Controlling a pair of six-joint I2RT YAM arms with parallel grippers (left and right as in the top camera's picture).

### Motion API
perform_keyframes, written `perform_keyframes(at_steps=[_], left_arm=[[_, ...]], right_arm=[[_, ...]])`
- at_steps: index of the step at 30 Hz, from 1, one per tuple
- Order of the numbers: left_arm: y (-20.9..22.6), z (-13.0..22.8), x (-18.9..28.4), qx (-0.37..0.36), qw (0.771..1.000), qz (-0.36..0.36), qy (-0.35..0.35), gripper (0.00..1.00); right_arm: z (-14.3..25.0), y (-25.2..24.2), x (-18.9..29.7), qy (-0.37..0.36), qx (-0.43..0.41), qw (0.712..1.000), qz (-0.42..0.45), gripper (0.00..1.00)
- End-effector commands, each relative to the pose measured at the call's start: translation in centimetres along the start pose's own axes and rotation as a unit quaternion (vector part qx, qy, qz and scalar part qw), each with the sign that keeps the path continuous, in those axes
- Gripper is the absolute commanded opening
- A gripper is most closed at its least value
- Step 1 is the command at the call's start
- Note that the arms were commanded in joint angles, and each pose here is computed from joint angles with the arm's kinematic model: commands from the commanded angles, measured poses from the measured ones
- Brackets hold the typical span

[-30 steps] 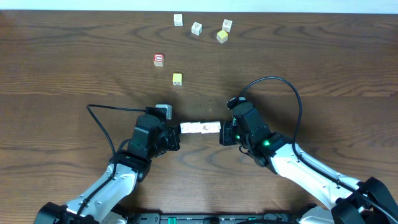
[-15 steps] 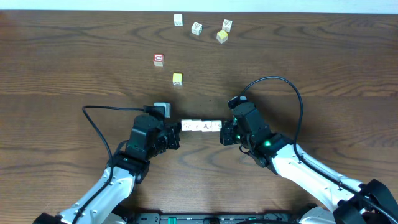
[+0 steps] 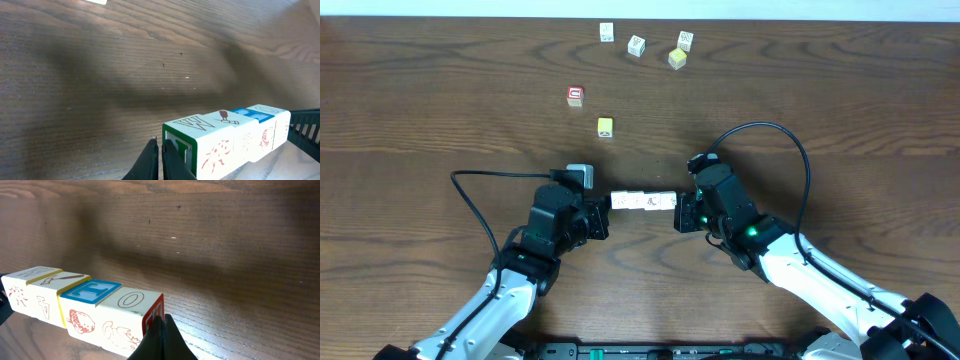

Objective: Lift 4 blocks

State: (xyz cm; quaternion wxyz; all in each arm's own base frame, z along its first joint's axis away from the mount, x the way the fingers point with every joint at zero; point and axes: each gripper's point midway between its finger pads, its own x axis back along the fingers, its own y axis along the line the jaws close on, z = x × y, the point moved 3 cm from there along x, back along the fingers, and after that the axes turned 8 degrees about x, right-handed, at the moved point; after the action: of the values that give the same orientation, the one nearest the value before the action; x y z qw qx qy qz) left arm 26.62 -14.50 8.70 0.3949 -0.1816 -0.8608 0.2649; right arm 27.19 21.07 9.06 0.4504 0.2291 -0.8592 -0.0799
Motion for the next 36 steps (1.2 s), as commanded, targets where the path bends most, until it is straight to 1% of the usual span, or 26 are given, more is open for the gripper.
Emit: perform_keyframes(at_steps=[1,12,36], left_arm=[[-3.7,0.9,0.4,-0.008,0.995,0.094,0.044,0.07],[-4.0,0.6,0.5,-0.002,0.994,0.098,0.04,0.07],[-5.4,-0.8,1.4,-0.008,0.993,0.113,0.022,0.07]], right_arm=[[-0.6,4.7,1.2,0.007,0.024,0.993,-0.119,0.01],[-1.7,5.3,2.6,-0.017,0.029,0.991,-0.13,0.01],[-1.2,6.1,2.6,-0.012,0.039,0.99,-0.135,0.01]])
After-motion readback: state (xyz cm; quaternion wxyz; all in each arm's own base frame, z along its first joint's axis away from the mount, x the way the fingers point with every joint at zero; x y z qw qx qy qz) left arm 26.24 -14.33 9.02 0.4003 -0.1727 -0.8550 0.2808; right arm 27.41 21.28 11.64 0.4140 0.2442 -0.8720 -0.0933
